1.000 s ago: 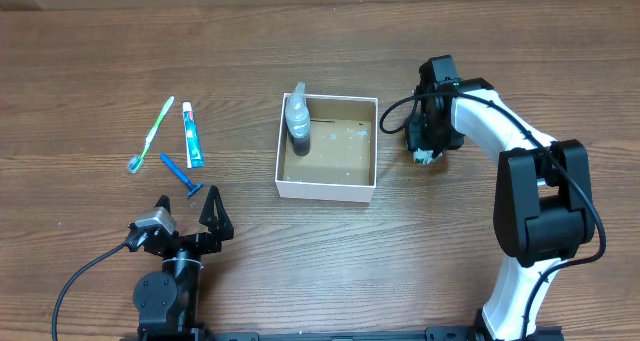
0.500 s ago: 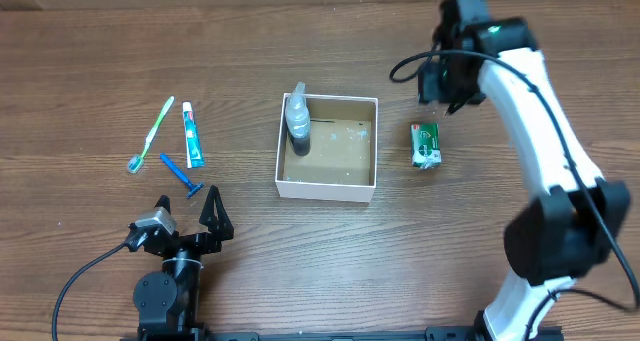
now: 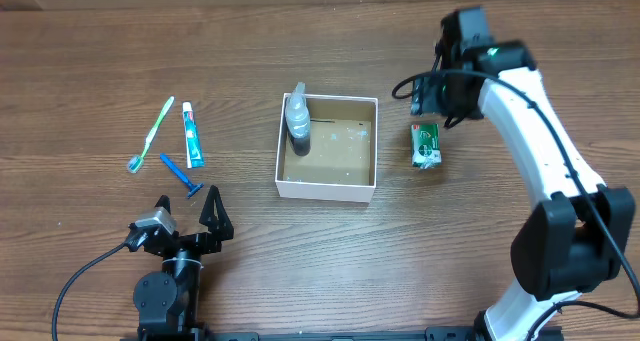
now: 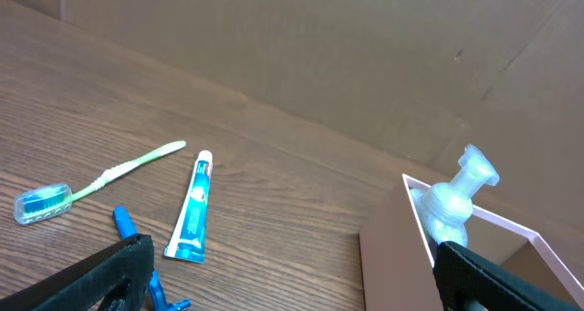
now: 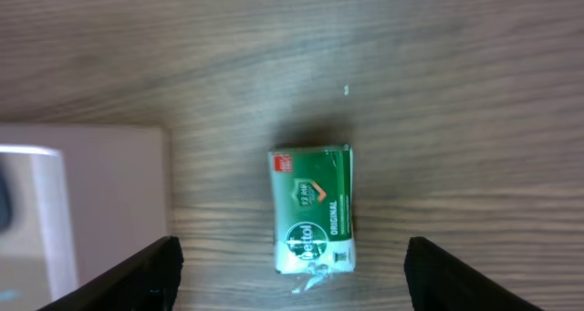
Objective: Pack container
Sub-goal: 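Move right gripper to the green Dettol soap bar and grasp it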
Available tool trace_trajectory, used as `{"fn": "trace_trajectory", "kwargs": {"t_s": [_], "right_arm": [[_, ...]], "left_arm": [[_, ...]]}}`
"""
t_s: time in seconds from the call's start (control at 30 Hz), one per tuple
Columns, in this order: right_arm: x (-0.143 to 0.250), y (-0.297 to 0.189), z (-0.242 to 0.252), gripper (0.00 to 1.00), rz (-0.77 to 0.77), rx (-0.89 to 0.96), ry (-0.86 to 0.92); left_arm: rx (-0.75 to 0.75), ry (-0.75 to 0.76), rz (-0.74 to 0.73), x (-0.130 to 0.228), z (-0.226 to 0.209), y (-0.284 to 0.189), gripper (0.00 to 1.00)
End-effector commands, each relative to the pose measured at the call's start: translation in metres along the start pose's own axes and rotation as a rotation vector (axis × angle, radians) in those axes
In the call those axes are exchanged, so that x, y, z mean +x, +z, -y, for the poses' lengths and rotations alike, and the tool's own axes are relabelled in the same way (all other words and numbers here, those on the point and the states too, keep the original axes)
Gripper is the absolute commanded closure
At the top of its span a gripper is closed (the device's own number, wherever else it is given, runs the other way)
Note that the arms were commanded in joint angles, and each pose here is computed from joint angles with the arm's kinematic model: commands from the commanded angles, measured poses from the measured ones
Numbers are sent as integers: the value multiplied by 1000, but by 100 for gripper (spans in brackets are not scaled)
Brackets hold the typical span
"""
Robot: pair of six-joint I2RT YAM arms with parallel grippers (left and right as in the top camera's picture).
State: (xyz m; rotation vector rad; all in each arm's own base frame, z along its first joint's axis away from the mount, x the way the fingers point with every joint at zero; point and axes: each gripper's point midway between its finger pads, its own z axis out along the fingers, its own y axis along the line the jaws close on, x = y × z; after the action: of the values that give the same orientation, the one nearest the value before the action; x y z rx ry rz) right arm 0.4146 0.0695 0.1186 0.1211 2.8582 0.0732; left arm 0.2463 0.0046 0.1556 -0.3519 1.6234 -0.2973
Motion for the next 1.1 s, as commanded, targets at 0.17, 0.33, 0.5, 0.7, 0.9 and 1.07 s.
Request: {"fn": "trace_trajectory", "kwargs": {"t_s": [0.17,0.33,0.5,0.7,0.9,1.07], "right_arm": [[35,55,7,18,-44,-3,33],[47,78,11,18,-28,-5,34],[48,92,11,19,14,-11,34],[47,110,12,20,13,-7,29],[54,124,14,28,-16,7,29],[55,124,17,44,-20,20,30]], "left_arm": [[-11,23,9,-1,-3,0,0],[-11,23,10,-1,-3,0,0],[-11,23,10,-1,-3,0,0],[-11,23,9,-1,-3,0,0],[-11,23,10,-1,-3,0,0],[-11,23,9,-1,-3,0,0]]}}
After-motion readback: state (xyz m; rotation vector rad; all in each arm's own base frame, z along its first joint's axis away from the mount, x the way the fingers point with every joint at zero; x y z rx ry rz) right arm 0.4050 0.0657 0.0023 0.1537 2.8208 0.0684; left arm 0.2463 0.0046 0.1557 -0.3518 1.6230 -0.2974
